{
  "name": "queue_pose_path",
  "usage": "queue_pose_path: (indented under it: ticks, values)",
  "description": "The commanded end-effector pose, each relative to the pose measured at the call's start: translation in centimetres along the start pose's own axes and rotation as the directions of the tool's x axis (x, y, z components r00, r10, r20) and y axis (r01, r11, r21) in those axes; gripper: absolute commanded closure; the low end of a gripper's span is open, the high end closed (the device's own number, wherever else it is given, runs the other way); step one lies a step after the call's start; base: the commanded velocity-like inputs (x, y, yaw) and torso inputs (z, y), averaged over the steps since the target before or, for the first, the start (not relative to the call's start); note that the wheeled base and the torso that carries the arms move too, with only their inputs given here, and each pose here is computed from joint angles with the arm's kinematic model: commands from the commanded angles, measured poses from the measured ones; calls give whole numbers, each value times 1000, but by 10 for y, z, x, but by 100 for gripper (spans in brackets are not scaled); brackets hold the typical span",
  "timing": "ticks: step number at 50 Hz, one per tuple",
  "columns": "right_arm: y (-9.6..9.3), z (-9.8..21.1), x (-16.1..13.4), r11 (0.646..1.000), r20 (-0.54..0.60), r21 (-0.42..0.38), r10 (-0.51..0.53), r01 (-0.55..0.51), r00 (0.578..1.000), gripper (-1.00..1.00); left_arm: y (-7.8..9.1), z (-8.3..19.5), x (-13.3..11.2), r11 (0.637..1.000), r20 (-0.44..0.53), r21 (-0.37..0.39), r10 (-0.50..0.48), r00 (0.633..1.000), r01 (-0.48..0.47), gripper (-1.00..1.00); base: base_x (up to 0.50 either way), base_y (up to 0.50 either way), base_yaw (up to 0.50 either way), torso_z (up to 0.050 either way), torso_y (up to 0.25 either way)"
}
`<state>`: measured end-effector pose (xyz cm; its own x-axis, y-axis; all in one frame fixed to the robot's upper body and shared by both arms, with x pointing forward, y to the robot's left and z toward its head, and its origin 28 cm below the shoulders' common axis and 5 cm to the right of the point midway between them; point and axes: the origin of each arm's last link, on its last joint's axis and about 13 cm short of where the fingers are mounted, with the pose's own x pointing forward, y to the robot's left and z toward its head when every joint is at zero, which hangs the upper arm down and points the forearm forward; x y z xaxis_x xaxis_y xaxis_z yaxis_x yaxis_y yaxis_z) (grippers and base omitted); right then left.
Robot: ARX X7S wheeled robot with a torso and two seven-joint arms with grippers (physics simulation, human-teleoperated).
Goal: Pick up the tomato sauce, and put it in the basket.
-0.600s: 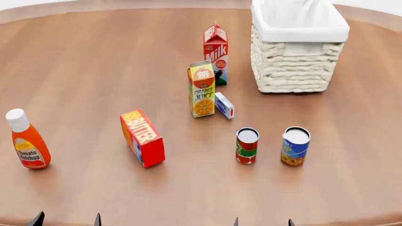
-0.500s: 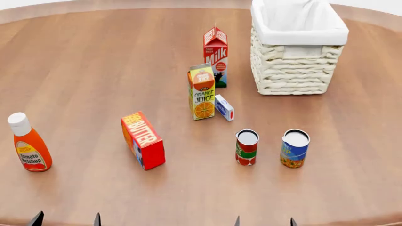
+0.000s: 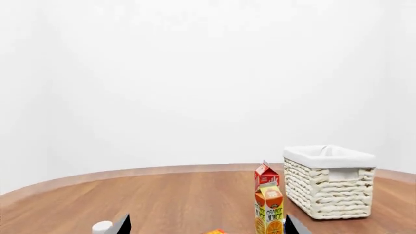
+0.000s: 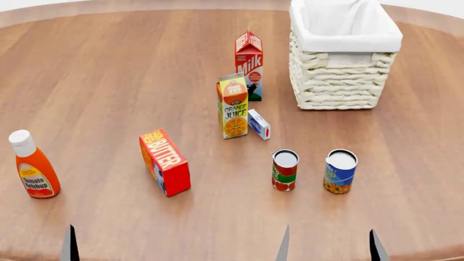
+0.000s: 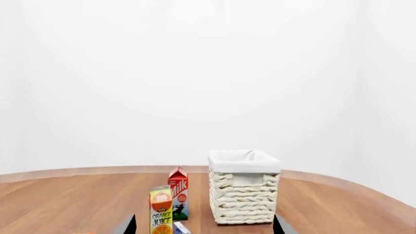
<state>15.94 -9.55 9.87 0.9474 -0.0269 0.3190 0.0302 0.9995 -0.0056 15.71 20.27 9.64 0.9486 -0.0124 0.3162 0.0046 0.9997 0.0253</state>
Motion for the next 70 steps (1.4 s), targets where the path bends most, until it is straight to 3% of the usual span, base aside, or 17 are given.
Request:
queue_pose_path:
  ticks: [1, 70]
  values:
    - [2, 36, -15, 1000, 110, 14, 18, -20, 994, -100, 0, 41, -18, 1000, 131, 7, -3, 991, 2, -100, 0, 0, 0, 0, 0]
    - [5, 28, -14, 998, 74, 15, 57, -58, 996, -100, -4, 36, -16, 999, 107, 30, -34, 994, 31, -100, 461, 0, 0, 0, 0]
